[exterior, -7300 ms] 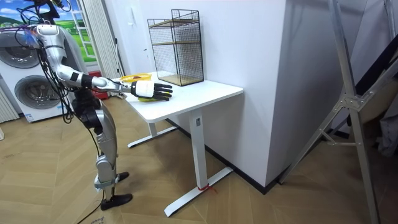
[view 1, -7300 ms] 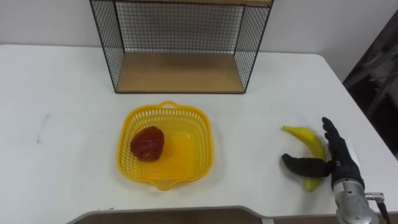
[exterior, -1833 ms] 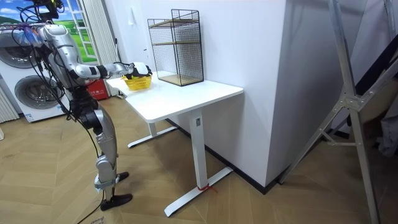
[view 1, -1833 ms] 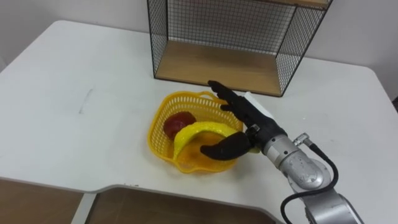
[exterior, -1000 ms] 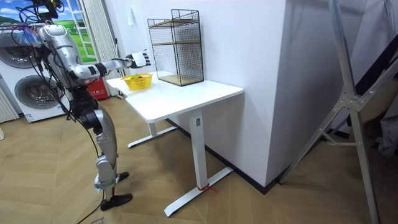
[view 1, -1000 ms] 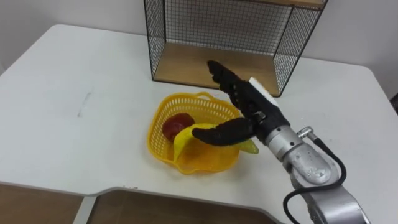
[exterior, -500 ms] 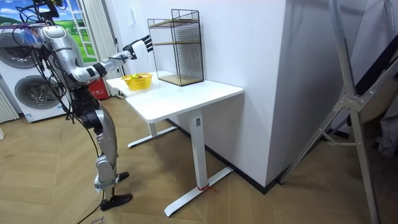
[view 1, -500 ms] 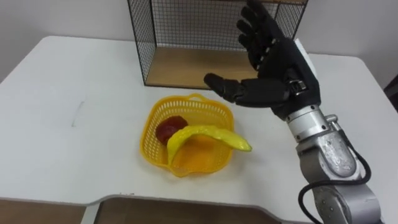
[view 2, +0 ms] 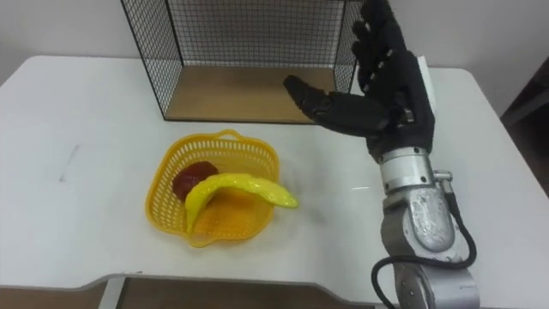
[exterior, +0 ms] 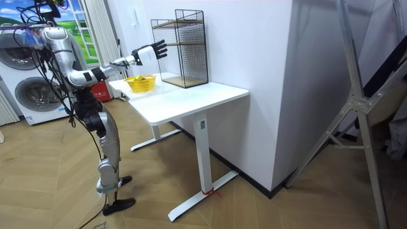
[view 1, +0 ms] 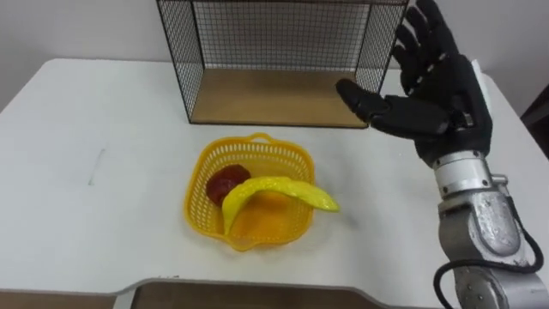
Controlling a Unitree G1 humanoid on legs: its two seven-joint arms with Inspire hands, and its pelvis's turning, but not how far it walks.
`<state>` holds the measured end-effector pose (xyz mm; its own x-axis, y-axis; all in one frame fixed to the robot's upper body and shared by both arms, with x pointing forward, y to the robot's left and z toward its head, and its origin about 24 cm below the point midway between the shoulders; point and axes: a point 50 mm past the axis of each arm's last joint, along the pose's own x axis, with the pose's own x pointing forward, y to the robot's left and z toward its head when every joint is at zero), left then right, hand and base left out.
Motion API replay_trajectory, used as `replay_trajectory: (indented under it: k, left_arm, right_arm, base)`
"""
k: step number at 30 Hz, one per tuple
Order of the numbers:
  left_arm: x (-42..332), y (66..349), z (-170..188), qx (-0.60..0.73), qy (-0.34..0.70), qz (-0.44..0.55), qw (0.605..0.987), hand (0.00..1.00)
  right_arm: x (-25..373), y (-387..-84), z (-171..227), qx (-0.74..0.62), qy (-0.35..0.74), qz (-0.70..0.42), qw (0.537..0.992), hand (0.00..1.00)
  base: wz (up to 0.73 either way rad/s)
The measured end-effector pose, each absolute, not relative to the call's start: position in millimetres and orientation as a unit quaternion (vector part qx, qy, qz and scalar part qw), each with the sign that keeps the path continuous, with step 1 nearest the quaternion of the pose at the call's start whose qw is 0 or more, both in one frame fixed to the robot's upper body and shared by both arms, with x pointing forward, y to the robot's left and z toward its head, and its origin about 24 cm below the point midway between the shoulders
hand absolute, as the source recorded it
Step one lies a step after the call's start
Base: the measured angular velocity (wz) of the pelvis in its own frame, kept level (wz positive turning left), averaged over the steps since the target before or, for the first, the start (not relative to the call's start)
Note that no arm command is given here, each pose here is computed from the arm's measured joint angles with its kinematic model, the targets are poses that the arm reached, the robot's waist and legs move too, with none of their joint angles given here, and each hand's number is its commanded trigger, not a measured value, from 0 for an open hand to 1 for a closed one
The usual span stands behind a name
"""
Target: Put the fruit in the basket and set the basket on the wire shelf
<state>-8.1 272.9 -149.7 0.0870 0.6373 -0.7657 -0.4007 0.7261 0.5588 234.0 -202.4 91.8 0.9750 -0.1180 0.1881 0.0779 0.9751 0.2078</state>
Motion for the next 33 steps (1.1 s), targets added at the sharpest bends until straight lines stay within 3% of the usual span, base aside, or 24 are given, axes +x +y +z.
replay_trajectory:
  k: [3, 7, 10, 13, 20, 27, 33]
  left_arm:
    - [-4.6, 292.0, -136.6, 0.100, 0.525, 0.459, 0.710, 0.00]
    - [27.0, 318.1, -100.5, 0.133, 0.388, 0.564, 0.717, 0.00]
    - [63.1, 326.8, -63.2, 0.144, 0.261, 0.609, 0.735, 0.00]
    - [85.7, 329.8, -34.5, 0.174, 0.164, 0.640, 0.730, 0.00]
    - [102.9, 331.2, 16.1, 0.203, 0.019, 0.681, 0.703, 0.00]
    - [129.8, 314.9, 56.4, 0.162, -0.093, 0.640, 0.745, 0.00]
    - [155.9, 290.5, 53.1, 0.095, -0.091, 0.543, 0.829, 0.00]
  right_arm:
    - [226.6, -215.2, 85.8, 0.090, -0.088, -0.097, 0.987, 0.00]
    - [218.3, -229.1, 82.1, 0.066, -0.083, -0.150, 0.983, 0.00]
    - [208.3, -235.2, 74.0, 0.059, -0.067, -0.171, 0.981, 0.00]
    - [204.1, -237.7, 70.6, 0.048, -0.059, -0.187, 0.979, 0.00]
    - [194.5, -244.0, 66.5, 0.033, -0.056, -0.211, 0.975, 0.00]
    - [194.4, -239.3, 62.6, 0.033, -0.048, -0.175, 0.983, 0.00]
    - [196.0, -227.3, 49.8, 0.030, -0.029, -0.128, 0.991, 0.00]
  base:
    - [0.07]
    - [0.11]
    - [0.05]
    - [0.00]
    - [0.02]
    - [-0.02]
    - [0.02]
